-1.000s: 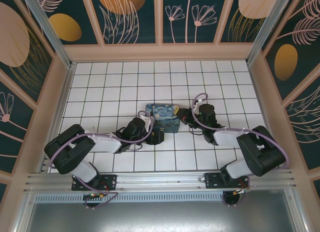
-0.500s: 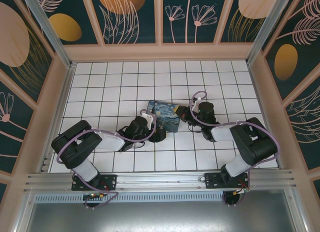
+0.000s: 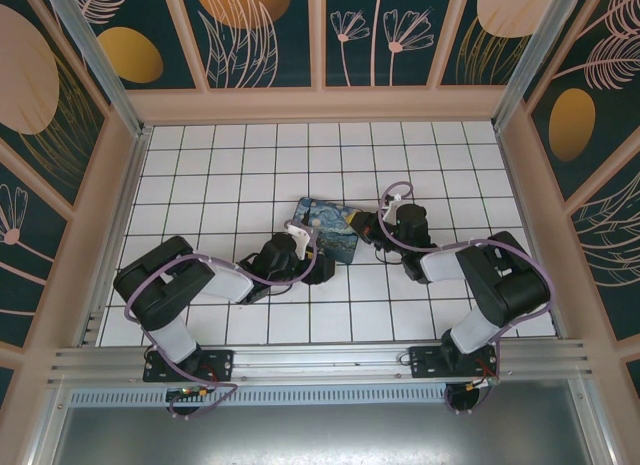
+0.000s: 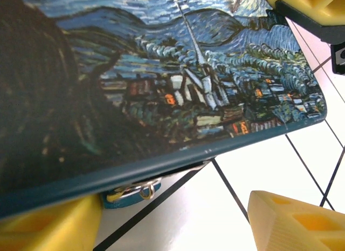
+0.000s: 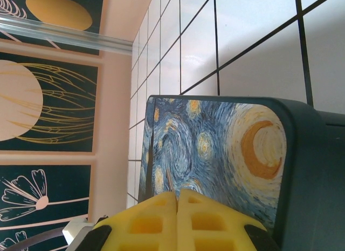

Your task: Unlock the padlock with the key

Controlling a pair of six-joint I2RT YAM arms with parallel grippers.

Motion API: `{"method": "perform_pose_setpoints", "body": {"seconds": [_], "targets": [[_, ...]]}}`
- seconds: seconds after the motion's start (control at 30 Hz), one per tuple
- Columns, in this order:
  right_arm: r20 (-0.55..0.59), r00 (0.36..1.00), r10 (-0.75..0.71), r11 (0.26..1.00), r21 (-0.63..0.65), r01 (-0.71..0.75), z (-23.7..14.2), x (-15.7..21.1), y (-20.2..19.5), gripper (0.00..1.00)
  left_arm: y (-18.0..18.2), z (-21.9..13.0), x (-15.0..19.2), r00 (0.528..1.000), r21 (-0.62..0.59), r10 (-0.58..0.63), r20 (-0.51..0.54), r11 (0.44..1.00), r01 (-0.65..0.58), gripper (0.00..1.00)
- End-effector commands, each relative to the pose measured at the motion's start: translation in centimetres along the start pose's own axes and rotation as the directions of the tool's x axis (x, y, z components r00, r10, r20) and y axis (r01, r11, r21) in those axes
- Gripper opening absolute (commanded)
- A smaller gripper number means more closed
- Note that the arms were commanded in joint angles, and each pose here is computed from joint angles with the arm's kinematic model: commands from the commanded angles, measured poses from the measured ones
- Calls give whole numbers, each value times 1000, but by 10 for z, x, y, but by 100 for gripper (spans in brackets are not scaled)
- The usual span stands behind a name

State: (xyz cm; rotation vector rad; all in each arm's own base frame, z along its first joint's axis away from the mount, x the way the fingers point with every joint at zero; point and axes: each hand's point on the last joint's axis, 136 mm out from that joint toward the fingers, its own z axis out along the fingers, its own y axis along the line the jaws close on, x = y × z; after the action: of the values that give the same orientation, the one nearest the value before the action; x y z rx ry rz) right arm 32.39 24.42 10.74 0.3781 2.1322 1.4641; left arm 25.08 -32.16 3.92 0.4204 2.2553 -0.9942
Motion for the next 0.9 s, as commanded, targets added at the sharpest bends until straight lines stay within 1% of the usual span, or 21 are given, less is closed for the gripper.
{"method": "perform_pose_setpoints", "body": {"seconds": [0.0,0.17,0.3,0.47,0.57,0.73,0.87], "targets": [[0,1000,-7,1000,-17,7,3,-4,4,0,-16,1,-6,1000,86,15,26,996,-17,73],[0,1000,-6,1000,-13,6,3,-3,2,0,-28,-2,-14,998,147,-17,54,989,9,73],[1,1000,-4,1000,-8,4,2,-2,1,0,-32,-4,-16,997,171,-38,68,985,26,73],[1,1000,-2,1000,-8,2,2,-2,1,0,-31,-5,-15,994,184,-76,80,981,61,73],[2,1000,-2,1000,-10,2,2,-2,2,0,-26,-2,-12,993,169,-94,78,982,80,73],[4,1000,-1,1000,-13,1,2,-2,3,0,-19,5,-5,992,147,-110,54,984,101,74],[5,1000,0,1000,-13,0,1,-2,4,0,-24,1,-7,990,180,-127,64,977,114,73]]}}
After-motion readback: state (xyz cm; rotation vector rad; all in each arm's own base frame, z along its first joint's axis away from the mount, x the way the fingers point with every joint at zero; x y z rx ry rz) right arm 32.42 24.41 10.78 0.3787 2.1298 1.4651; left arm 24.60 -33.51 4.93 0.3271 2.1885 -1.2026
